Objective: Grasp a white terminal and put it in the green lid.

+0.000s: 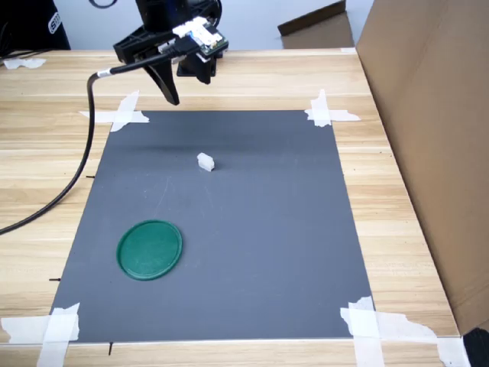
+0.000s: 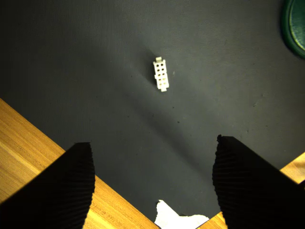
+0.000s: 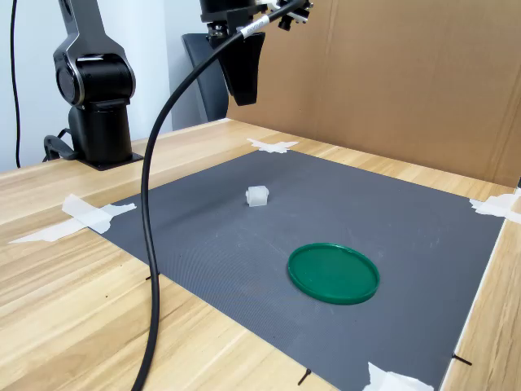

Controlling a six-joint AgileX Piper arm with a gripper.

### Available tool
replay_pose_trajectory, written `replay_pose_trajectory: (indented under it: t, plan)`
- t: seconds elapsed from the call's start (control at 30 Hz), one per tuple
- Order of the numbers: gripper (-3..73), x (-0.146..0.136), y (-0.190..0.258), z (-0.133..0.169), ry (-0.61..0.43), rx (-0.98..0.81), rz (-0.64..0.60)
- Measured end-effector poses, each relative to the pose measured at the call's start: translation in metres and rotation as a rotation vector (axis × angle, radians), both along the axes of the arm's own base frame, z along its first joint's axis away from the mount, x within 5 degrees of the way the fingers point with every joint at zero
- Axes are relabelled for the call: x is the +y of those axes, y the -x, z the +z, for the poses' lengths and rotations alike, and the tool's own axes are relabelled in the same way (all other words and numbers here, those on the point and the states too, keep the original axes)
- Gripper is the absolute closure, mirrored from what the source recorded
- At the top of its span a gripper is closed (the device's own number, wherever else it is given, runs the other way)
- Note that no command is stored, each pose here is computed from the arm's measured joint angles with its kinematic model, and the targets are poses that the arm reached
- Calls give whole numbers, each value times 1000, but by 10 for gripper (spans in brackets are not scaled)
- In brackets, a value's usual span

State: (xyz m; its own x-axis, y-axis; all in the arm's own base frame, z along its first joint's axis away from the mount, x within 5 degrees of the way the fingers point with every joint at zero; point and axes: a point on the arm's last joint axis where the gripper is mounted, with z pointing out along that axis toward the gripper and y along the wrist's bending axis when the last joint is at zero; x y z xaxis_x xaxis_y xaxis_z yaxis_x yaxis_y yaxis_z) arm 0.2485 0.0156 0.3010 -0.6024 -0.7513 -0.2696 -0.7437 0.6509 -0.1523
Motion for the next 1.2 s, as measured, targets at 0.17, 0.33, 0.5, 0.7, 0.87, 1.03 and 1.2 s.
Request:
replay_pose_trajectory:
  t: [0.17,0.33,0.5,0.7,0.87,1.03,1.2]
  plan:
    - [74,0,-6,-9,7,33,17]
    - [74,-2,-12,-17,71,44,141]
    - [74,-1,-22,-28,136,48,212]
    - [76,22,-28,-41,171,80,283]
    - [99,36,-23,-56,174,155,277]
    - [104,27,-15,-77,258,121,313]
    - [104,27,-13,-73,258,59,311]
